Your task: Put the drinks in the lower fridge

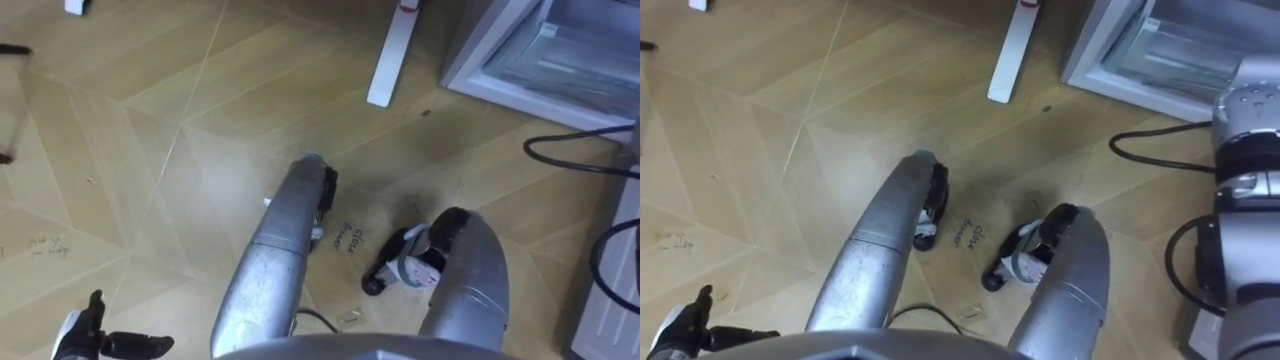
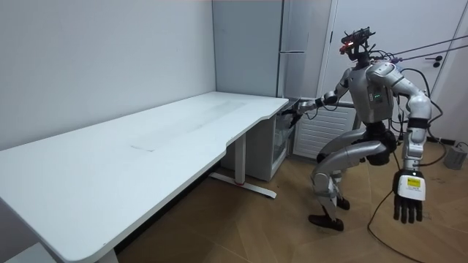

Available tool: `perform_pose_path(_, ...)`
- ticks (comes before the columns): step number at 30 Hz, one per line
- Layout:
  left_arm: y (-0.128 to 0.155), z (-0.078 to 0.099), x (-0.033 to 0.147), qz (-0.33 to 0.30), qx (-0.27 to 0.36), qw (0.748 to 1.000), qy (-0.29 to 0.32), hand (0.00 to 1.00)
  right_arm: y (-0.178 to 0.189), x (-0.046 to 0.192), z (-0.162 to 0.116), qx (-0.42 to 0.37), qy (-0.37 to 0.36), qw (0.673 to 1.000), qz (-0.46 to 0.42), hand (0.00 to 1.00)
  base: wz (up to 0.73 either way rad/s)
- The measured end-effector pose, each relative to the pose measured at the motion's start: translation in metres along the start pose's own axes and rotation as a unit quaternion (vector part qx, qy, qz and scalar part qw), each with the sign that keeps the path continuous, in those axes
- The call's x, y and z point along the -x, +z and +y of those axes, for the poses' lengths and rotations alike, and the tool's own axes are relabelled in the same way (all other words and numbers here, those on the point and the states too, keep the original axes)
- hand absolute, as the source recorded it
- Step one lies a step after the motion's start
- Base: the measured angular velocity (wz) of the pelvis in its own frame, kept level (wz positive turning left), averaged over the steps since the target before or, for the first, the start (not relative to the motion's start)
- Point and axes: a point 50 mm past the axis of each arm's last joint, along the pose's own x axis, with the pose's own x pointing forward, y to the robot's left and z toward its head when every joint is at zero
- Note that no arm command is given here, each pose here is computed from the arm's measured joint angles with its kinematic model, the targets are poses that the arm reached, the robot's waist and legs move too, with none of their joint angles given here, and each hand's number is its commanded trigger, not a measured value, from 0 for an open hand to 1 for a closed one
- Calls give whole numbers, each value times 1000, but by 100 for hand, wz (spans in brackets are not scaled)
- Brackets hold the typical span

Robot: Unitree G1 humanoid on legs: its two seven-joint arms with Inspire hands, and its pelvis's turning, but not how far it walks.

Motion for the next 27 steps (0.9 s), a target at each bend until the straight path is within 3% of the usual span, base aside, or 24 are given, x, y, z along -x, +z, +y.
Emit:
perform_pose_path(11, 0, 0, 0, 0, 0, 1000, -1, 0, -11, 7, 11, 22, 40, 998, 32, 0, 1)
perform_pose_path(13, -1, -1, 0, 2, -1, 1000, -2, 0, -16, -1, -3, 80, 51, 995, 32, 0, 4)
perform_pose_path(27, -4, 7, 1, 10, 25, 1000, 9, 0, -16, -26, -89, 239, 97, 963, 78, 0, 0)
